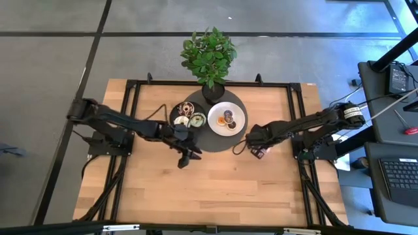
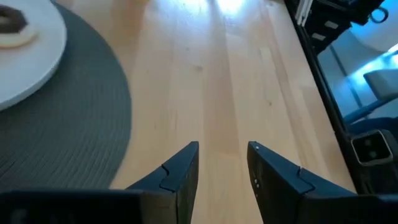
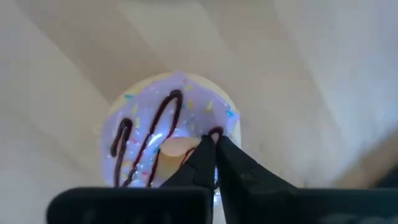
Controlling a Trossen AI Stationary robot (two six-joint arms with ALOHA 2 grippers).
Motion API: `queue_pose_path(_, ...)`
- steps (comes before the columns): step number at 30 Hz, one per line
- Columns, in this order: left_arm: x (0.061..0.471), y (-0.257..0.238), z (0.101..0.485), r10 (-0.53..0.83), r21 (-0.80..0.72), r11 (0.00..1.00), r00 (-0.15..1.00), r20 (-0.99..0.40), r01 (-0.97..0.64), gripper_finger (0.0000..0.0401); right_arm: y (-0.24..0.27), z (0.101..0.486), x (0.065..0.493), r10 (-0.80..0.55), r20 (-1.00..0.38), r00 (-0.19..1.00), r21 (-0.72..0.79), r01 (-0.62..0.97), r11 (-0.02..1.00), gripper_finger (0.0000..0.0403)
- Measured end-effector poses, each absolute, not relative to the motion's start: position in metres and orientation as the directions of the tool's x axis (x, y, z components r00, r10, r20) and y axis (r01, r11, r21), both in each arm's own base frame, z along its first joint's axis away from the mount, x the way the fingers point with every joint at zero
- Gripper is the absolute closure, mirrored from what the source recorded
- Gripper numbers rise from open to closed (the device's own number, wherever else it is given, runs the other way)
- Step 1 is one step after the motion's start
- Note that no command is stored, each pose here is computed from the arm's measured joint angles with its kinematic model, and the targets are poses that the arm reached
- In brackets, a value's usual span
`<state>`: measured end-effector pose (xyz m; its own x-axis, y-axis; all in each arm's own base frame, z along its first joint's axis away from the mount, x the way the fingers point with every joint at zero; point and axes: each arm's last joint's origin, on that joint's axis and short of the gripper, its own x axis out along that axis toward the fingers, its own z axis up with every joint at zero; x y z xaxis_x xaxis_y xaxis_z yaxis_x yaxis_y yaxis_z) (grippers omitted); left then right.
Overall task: Pick & Place donuts
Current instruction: Put the big pink donut on the dark green plate
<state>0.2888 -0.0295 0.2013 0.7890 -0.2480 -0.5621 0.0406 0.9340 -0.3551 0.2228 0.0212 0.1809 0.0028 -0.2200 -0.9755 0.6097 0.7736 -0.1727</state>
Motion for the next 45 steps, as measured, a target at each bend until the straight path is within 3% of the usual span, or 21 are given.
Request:
queue_pose_path(7,0.255,-0.037,0.235,-0.141,-0.279,0.960,0.811,-0.567,-0.029,0.0269,0.029,0.240,0.279,-0.222,-0.891,0.396,-0.031,0.436,0.900,0.0397)
queue_pose_path(13,0.233,-0.048,0.244,-0.003,-0.211,0.965,0.801,-0.598,-0.154,0.0269,0.036,0.256,0.329,-0.201,-0.807,0.555,-0.086,0.226,0.970,0.0398)
queue_pose_path(24,0.221,-0.069,0.240,0.061,-0.189,0.955,0.776,-0.628,-0.228,0.0269,0.054,0.189,0.426,-0.021,-0.881,0.473,-0.086,-0.117,0.989,0.0397)
queue_pose_path(35,0.219,-0.075,0.240,0.065,-0.181,0.958,0.781,-0.621,-0.224,0.0269,0.057,0.168,0.445,-0.022,-0.913,0.407,-0.116,-0.207,0.971,0.0393)
queue_pose_path(38,0.219,-0.075,0.240,0.078,-0.174,0.957,0.782,-0.619,-0.233,0.0269,0.057,0.167,0.445,-0.023,-0.915,0.402,-0.113,-0.204,0.972,0.0373)
queue_pose_path(45,0.219,-0.074,0.240,0.122,-0.138,0.957,0.785,-0.608,-0.255,0.0269,0.059,0.177,0.442,-0.026,-0.908,0.418,-0.120,-0.199,0.973,0.0275)
